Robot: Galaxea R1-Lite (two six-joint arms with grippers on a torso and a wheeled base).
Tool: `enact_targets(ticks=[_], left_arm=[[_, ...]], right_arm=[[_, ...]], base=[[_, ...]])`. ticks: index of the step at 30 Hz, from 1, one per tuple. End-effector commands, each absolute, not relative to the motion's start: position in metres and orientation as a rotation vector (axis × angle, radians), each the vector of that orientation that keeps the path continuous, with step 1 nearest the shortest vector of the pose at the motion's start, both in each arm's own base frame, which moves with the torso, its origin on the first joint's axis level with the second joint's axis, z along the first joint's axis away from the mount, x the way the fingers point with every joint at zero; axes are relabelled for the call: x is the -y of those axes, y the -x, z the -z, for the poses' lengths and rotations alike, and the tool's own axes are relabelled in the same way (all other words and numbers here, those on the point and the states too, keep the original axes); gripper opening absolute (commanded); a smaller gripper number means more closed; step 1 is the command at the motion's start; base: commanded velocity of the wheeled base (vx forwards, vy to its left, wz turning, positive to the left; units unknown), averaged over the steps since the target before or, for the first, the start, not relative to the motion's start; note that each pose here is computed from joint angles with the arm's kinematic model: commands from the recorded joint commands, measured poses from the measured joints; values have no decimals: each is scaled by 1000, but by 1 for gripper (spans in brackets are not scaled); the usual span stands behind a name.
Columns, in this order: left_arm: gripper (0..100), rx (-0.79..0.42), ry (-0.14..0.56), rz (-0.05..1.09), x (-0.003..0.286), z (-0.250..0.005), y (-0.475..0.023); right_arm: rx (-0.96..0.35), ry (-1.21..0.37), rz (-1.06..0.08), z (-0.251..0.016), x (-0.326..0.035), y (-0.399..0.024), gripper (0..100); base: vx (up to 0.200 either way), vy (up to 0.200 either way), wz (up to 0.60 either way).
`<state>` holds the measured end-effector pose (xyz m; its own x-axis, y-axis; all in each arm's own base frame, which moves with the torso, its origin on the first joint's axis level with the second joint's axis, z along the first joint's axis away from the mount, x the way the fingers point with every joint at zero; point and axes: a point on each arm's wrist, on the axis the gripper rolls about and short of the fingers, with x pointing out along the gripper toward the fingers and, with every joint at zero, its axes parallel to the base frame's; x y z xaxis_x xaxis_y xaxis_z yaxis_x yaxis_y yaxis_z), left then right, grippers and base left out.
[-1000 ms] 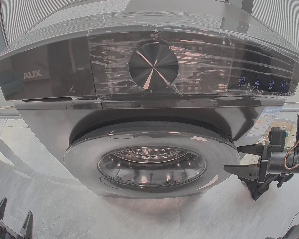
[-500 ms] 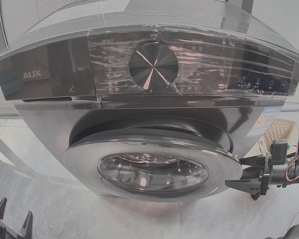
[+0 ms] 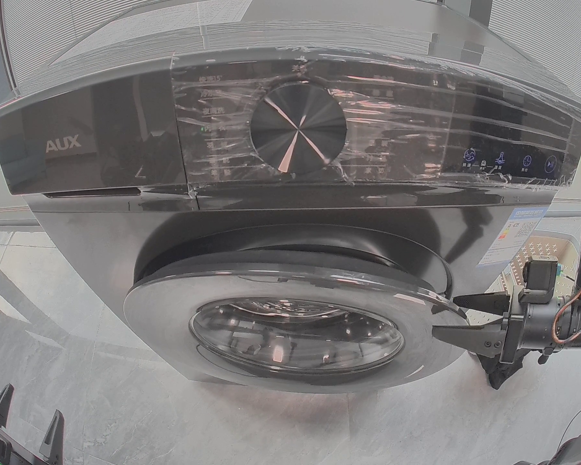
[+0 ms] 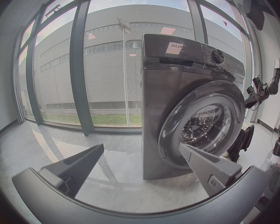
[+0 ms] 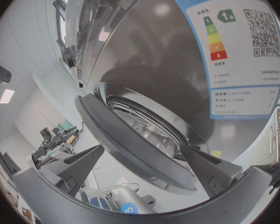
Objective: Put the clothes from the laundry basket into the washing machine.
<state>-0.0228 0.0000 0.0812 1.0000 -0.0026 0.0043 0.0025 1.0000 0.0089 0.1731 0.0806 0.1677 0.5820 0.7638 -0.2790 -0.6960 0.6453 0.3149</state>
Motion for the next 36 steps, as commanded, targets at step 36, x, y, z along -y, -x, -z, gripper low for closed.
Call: enact_targets(ticks=[36], left_arm=[[100,6,-9,3,0,-76,23]], right_arm=[[-475,-85,-911,-133,-88,-159,100]], base=[[-39,0,0]])
